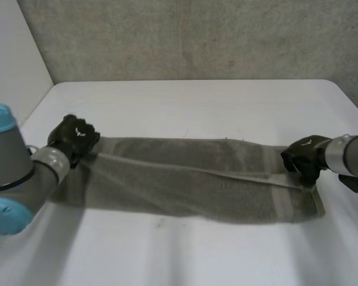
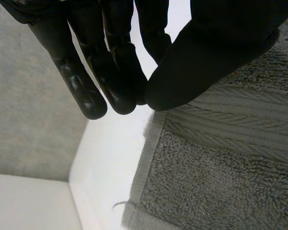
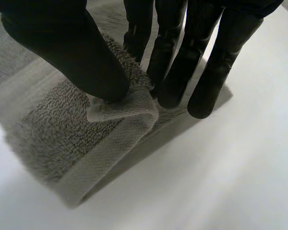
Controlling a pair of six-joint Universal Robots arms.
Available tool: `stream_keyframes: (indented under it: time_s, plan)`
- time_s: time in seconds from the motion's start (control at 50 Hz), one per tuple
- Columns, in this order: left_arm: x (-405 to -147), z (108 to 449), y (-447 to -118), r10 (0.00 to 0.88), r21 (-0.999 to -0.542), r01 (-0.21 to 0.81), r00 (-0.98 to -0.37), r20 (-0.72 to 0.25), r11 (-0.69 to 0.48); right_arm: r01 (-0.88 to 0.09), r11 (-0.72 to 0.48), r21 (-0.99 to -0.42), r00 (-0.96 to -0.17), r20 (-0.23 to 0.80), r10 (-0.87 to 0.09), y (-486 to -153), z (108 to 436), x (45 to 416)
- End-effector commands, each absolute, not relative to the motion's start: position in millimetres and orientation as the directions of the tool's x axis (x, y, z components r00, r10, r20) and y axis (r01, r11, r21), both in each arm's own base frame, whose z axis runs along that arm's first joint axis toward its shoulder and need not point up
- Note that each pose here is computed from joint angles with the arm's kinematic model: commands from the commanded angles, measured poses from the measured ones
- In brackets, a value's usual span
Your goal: Fold the laundry
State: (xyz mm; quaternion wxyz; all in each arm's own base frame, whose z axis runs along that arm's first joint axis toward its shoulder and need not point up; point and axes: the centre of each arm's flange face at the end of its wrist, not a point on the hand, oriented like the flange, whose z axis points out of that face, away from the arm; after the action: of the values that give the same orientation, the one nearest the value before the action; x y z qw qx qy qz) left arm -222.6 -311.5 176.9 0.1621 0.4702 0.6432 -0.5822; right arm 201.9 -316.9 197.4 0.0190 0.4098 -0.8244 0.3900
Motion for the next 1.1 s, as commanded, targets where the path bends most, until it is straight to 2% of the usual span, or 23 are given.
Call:
stream_keyframes:
  time_s: [0.02, 0.18, 0.32, 0.44, 0.58, 0.64, 0.68, 0.7, 0.76, 0.78, 0.8, 0.84, 0.88, 0.9, 0.96, 1.0, 1.02, 1.04, 1.06, 1.1]
  plan:
    - [-247, 160, -357, 0.308, -0.596, 0.768, -0.522, -0.795, -0.236, -0.707, 0.31, -0.636, -0.672, 0.465, -0.577, -348, 175, 213]
    - [-256, 140, -387, 0.281, -0.594, 0.768, -0.53, -0.8, -0.24, -0.69, 0.212, -0.692, -0.685, 0.531, -0.5, -376, 168, 221]
    - [-261, 130, -402, 0.269, -0.594, 0.763, -0.535, -0.801, -0.252, -0.68, 0.163, -0.715, -0.693, 0.554, -0.462, -392, 159, 225]
    - [-271, 124, -413, 0.249, -0.593, 0.753, -0.539, -0.805, -0.285, -0.683, 0.149, -0.715, -0.691, 0.567, -0.449, -400, 148, 232]
    - [-279, 116, -408, 0.264, -0.585, 0.757, -0.524, -0.81, -0.292, -0.689, 0.176, -0.703, -0.702, 0.588, -0.403, -404, 148, 230]
    - [-284, 117, -401, 0.278, -0.584, 0.752, -0.516, -0.81, -0.307, -0.676, 0.161, -0.719, -0.718, 0.595, -0.361, -405, 166, 229]
    - [-284, 122, -400, 0.27, -0.583, 0.751, -0.519, -0.811, -0.309, -0.633, 0.11, -0.766, -0.754, 0.579, -0.311, -404, 201, 229]
    - [-284, 132, -400, 0.256, -0.582, 0.749, -0.524, -0.812, -0.315, -0.633, 0.11, -0.766, -0.754, 0.578, -0.311, -404, 201, 229]
    - [-283, 153, -396, 0.232, -0.585, 0.74, -0.537, -0.811, -0.333, -0.557, 0.049, -0.829, -0.809, 0.528, -0.258, -401, 237, 226]
    - [-281, 163, -393, 0.221, -0.587, 0.736, -0.544, -0.81, -0.338, -0.518, 0.015, -0.855, -0.829, 0.498, -0.253, -396, 254, 225]
    - [-281, 163, -393, 0.221, -0.587, 0.736, -0.544, -0.81, -0.339, -0.518, 0.015, -0.855, -0.83, 0.498, -0.253, -396, 254, 225]
    - [-279, 176, -389, 0.207, -0.589, 0.729, -0.552, -0.807, -0.349, -0.458, -0.037, -0.888, -0.845, 0.448, -0.292, -379, 278, 227]
    - [-274, 198, -379, 0.186, -0.591, 0.722, -0.565, -0.804, -0.359, -0.44, -0.05, -0.897, -0.843, 0.431, -0.321, -370, 285, 228]
    - [-274, 199, -379, 0.186, -0.591, 0.722, -0.565, -0.804, -0.359, -0.44, -0.05, -0.897, -0.843, 0.431, -0.321, -370, 285, 228]
    - [-267, 214, -365, 0.187, -0.615, 0.703, -0.591, -0.785, -0.356, -0.421, -0.038, -0.906, -0.839, 0.405, -0.363, -357, 286, 223]
    - [-260, 229, -349, 0.201, -0.667, 0.659, -0.642, -0.74, -0.348, -0.426, 0.008, -0.905, -0.833, 0.388, -0.393, -345, 275, 217]
    - [-259, 229, -349, 0.201, -0.667, 0.659, -0.643, -0.739, -0.348, -0.426, 0.008, -0.905, -0.833, 0.388, -0.393, -345, 274, 217]
    - [-257, 234, -341, 0.216, -0.702, 0.626, -0.674, -0.706, -0.339, -0.431, 0.04, -0.902, -0.832, 0.379, -0.405, -339, 266, 214]
    - [-257, 234, -341, 0.217, -0.702, 0.626, -0.675, -0.706, -0.339, -0.431, 0.041, -0.901, -0.832, 0.379, -0.405, -339, 266, 214]
    - [-250, 238, -326, 0.254, -0.774, 0.555, -0.736, -0.628, -0.306, -0.439, 0.112, -0.891, -0.834, 0.358, -0.42, -327, 249, 206]
